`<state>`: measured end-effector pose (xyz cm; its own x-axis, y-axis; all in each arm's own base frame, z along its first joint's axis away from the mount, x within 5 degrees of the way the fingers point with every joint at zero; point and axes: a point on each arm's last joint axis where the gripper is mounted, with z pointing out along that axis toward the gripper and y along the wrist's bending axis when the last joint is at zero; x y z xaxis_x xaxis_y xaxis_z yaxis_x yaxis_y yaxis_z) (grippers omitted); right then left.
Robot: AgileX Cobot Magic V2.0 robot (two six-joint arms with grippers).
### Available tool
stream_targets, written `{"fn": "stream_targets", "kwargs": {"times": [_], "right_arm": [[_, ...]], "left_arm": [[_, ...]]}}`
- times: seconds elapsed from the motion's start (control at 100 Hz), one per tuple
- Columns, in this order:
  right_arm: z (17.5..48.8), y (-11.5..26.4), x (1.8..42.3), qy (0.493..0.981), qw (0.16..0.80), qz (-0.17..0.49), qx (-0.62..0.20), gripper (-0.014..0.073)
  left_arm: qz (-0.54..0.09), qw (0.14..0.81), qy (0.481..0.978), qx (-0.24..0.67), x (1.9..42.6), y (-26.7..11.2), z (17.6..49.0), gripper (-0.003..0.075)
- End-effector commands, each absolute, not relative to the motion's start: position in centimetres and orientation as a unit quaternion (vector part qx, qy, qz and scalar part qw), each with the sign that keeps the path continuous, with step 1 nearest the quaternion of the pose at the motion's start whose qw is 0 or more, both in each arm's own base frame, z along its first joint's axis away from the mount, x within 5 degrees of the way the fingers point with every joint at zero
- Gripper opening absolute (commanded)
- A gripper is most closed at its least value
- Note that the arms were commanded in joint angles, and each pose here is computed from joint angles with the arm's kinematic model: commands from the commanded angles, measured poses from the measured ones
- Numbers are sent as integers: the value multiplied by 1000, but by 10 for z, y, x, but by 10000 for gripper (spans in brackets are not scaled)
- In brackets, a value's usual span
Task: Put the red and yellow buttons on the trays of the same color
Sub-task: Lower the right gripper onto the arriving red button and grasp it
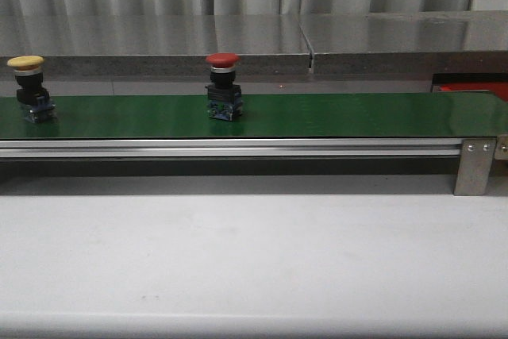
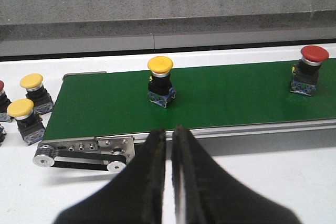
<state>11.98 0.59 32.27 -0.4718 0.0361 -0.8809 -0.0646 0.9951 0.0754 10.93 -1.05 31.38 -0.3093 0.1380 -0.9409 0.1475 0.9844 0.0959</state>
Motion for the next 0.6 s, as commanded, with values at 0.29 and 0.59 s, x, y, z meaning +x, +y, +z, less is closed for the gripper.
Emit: {"fn": "stream_targets", "kwargs": {"times": [0.29, 0.59], "right_arm": [[341, 9, 129, 838, 542, 67, -16, 585], [352, 16, 181, 864, 489, 107, -62, 585]], "left_arm": [[-9, 625, 777, 76, 111, -11, 330, -19], [-9, 625, 777, 76, 111, -11, 330, -19]]}}
